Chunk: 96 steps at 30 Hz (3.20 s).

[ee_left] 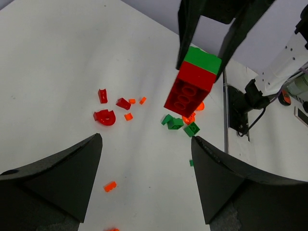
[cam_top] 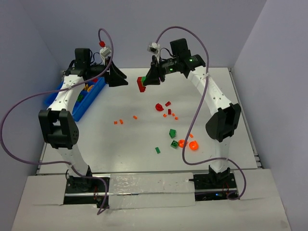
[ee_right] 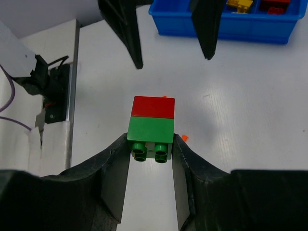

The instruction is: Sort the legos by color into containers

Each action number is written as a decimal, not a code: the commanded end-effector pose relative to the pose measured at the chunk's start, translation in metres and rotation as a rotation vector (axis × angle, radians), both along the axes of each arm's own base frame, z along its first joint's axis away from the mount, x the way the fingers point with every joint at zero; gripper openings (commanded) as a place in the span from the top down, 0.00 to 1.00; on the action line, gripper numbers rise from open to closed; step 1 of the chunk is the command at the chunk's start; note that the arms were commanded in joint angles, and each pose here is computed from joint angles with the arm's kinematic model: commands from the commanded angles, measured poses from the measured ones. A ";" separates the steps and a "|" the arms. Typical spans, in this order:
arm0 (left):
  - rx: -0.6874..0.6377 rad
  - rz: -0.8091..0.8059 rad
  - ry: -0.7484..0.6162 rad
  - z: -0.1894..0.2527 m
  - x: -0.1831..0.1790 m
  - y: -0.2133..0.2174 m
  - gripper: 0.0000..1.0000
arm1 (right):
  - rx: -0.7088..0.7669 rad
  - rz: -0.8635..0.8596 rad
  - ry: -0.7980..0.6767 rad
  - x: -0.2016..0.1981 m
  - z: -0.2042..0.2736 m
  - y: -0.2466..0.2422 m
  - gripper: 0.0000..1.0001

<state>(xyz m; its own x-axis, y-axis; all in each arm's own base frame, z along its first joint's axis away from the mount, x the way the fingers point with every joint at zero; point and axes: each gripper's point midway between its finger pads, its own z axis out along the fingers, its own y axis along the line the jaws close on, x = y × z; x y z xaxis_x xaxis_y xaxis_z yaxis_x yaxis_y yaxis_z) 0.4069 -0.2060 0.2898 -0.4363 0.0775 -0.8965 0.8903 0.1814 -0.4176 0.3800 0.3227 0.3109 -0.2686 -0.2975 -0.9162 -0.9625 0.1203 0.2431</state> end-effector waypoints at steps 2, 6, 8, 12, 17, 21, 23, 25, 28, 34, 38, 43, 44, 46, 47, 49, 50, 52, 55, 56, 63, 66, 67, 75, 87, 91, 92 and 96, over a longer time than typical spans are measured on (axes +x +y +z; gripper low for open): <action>-0.026 -0.101 -0.170 0.033 -0.028 -0.009 0.16 | 0.124 0.048 -0.068 -0.006 0.045 0.010 1.00; -0.031 -0.111 -0.228 0.043 -0.030 -0.012 0.16 | 0.113 0.061 -0.057 -0.012 0.040 0.014 1.00; -0.029 -0.117 -0.262 0.046 -0.031 -0.014 0.16 | 0.107 0.066 -0.060 -0.015 0.039 0.015 1.00; -0.024 -0.133 -0.317 0.051 -0.035 -0.020 0.15 | 0.092 0.080 -0.060 -0.021 0.035 0.019 1.00; -0.034 -0.170 -0.349 0.057 -0.042 -0.027 0.15 | 0.085 0.079 -0.066 -0.022 0.034 0.021 1.00; -0.036 -0.194 -0.351 0.057 -0.048 -0.031 0.19 | 0.076 0.083 -0.072 -0.024 0.032 0.023 1.00; -0.041 -0.203 -0.350 0.057 -0.050 -0.032 0.21 | 0.074 0.089 -0.077 -0.026 0.031 0.025 1.00; -0.046 -0.210 -0.349 0.059 -0.052 -0.033 0.24 | 0.071 0.091 -0.077 -0.027 0.030 0.025 1.00; -0.055 -0.223 -0.348 0.061 -0.056 -0.036 0.30 | 0.066 0.094 -0.078 -0.028 0.028 0.027 1.00; -0.062 -0.235 -0.322 0.059 -0.059 -0.038 0.46 | 0.061 0.094 -0.087 -0.028 0.028 0.028 1.00; -0.052 -0.232 -0.300 0.053 -0.058 -0.038 0.62 | 0.053 0.087 -0.096 -0.027 0.027 0.027 1.00; 0.014 -0.195 -0.235 0.029 -0.051 -0.027 1.00 | 0.042 0.038 -0.098 -0.017 0.026 0.011 1.00; 0.028 -0.184 -0.232 0.022 -0.047 -0.022 1.00 | 0.039 0.017 -0.096 -0.012 0.026 0.004 1.00; 0.042 -0.148 -0.200 0.010 -0.040 -0.007 1.00 | 0.032 -0.020 -0.103 -0.004 0.027 -0.009 1.00; 0.056 -0.094 -0.180 0.003 -0.029 0.013 1.00 | 0.021 -0.049 -0.104 -0.001 0.026 -0.021 1.00; 0.083 -0.029 -0.161 -0.010 -0.014 0.037 1.00 | 0.004 -0.087 -0.112 0.005 0.023 -0.039 1.00; 0.111 0.037 -0.149 -0.015 -0.001 0.059 1.00 | -0.013 -0.120 -0.098 0.011 0.018 -0.053 1.00; 0.141 0.148 -0.110 -0.021 0.023 0.089 1.00 | -0.041 -0.157 -0.103 0.013 0.013 -0.071 1.00; 0.200 0.520 -0.042 -0.019 0.093 0.138 1.00 | -0.084 -0.204 -0.087 0.014 0.000 -0.089 1.00; 0.206 0.621 -0.094 -0.010 0.115 0.151 1.00 | -0.091 -0.209 -0.089 0.013 -0.002 -0.091 1.00; 0.210 1.113 -0.094 -0.010 0.187 0.219 1.00 | -0.145 -0.243 -0.080 0.014 -0.018 -0.100 1.00; 0.278 1.249 -0.019 -0.048 0.211 0.246 1.00 | -0.158 -0.255 -0.084 0.015 -0.020 -0.102 1.00; 0.276 1.285 -0.027 -0.040 0.219 0.254 1.00 | -0.162 -0.258 -0.085 0.015 -0.021 -0.103 1.00; 0.211 1.308 0.112 -0.080 0.239 0.262 1.00 | -0.179 -0.273 -0.078 0.017 -0.026 -0.105 1.00; 0.142 1.206 0.206 -0.114 0.247 0.239 0.79 | -0.184 -0.282 -0.073 0.022 -0.027 -0.103 1.00; 0.161 1.223 0.212 -0.120 0.248 0.245 0.61 | -0.175 -0.293 -0.090 0.028 -0.023 -0.099 1.00; 0.164 1.225 0.210 -0.120 0.248 0.246 0.56 | -0.171 -0.295 -0.090 0.029 -0.021 -0.097 1.00; 0.152 1.215 0.191 -0.108 0.248 0.248 0.30 | -0.154 -0.295 -0.108 0.034 -0.016 -0.089 1.00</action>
